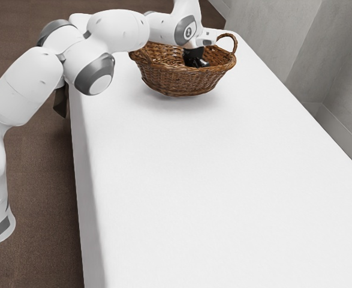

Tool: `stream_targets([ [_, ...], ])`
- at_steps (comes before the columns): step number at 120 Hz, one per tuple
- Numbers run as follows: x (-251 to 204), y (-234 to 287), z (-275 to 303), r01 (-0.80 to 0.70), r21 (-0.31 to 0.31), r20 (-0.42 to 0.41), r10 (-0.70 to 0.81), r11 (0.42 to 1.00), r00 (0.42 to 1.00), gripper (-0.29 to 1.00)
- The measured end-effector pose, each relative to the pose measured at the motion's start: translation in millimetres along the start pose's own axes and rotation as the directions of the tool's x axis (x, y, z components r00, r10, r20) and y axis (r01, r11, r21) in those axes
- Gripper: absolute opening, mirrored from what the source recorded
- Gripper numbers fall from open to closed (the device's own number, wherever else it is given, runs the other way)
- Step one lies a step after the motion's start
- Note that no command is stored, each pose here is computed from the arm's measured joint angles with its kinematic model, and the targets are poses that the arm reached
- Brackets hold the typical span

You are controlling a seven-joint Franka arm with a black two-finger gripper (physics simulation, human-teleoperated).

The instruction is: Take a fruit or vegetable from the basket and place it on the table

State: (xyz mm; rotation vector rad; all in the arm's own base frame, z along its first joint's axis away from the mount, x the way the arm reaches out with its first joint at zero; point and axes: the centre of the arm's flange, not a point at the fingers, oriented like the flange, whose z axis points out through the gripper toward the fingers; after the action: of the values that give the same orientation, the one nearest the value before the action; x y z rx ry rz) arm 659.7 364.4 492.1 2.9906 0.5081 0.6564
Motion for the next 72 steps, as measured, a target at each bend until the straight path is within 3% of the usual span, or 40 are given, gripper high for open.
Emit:
stream_targets([
  [21, 4.0, 2.4, -14.2, -0.008, -0.014, -0.027, 0.007, 1.0, 1.0, 0.3],
  [42, 6.7, 3.1, -41.6, -0.02, -0.028, -0.049, 0.019, 0.999, 0.999, 0.29],
  [72, -5.9, 12.1, -101.7, -0.042, -0.057, 0.046, 0.045, 0.997, 0.998, 0.29],
])
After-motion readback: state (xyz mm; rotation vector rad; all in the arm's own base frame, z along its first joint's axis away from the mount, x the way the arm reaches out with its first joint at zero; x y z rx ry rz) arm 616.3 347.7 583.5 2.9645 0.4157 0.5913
